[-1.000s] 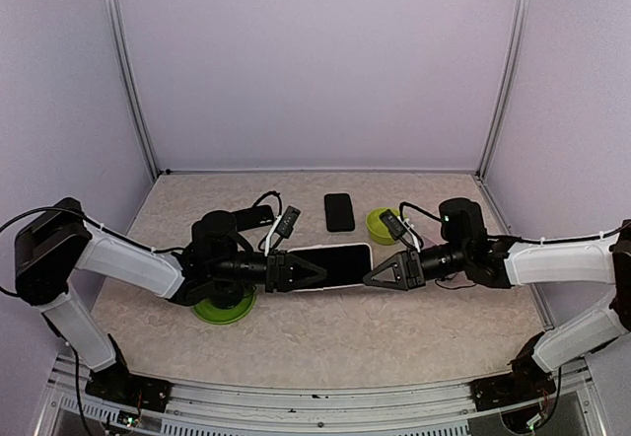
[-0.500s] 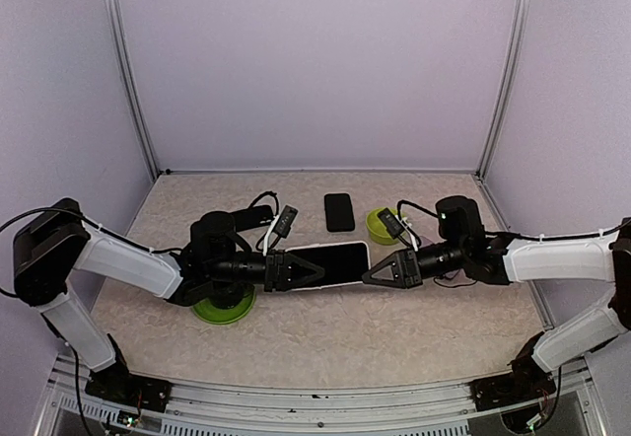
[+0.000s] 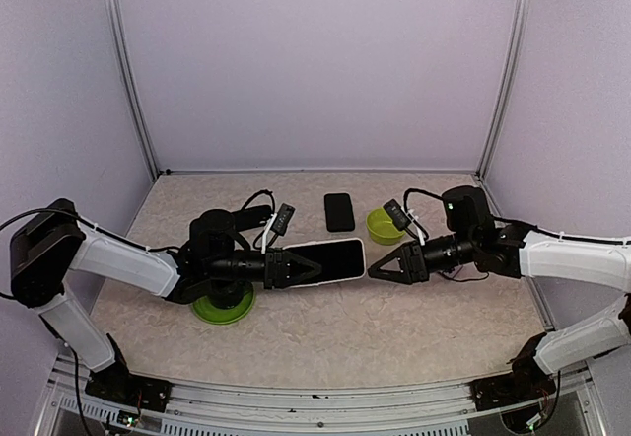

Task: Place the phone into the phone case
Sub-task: Press the phone onto the phone case, then pass from the left arm to the right

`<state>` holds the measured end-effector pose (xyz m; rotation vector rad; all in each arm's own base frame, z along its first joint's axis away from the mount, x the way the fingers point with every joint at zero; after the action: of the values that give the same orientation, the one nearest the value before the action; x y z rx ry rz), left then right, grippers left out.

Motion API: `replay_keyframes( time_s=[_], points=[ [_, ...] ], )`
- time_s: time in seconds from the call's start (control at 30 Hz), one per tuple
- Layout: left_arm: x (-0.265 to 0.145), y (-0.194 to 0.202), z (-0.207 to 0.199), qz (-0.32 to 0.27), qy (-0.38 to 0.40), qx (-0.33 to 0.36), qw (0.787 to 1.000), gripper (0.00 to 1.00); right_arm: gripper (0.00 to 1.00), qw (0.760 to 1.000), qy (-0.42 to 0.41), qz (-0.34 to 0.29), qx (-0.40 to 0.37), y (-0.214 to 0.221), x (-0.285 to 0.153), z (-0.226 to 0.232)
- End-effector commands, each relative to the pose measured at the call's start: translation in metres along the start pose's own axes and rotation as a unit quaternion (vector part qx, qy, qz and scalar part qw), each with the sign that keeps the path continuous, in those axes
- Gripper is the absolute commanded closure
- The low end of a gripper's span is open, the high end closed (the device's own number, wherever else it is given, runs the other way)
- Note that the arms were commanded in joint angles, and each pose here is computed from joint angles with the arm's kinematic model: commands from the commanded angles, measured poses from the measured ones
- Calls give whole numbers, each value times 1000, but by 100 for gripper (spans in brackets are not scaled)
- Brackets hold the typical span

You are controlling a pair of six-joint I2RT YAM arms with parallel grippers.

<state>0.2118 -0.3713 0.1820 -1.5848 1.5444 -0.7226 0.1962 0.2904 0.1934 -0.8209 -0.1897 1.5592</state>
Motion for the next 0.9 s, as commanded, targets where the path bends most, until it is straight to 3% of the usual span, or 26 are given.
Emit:
replay_keyframes(
  time_s=[0.0,0.4,0.5,0.57,0.87],
  points=[
    [-3,-16,1,-21,-11,20,1000,100,65,999,42,-10,-29,-7,-12,1],
    [2,-13,-3,7,8,15,1000,100,31,991,88,-21,-95,-8,-21,0],
    [2,-11,-3,12,9,11,1000,100,17,989,88,-29,-117,-10,-23,5],
    [3,-11,-3,15,11,9,1000,100,1,987,90,-34,-132,-12,-24,7],
    [10,-4,-4,44,28,-6,999,100,0,971,112,-45,-208,-14,-12,13]
  ],
)
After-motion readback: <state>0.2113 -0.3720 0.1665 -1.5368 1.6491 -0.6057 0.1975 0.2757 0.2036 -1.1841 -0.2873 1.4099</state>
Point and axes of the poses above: each gripper's point midway between its finger pads, its own x axis out along the fingers, its own z axis along the line the jaws close on, y = z × x, the point moved 2 cm from there along -x, back along the fingers, and after that the axes turned 9 degrees about x, right-handed, at the moved point
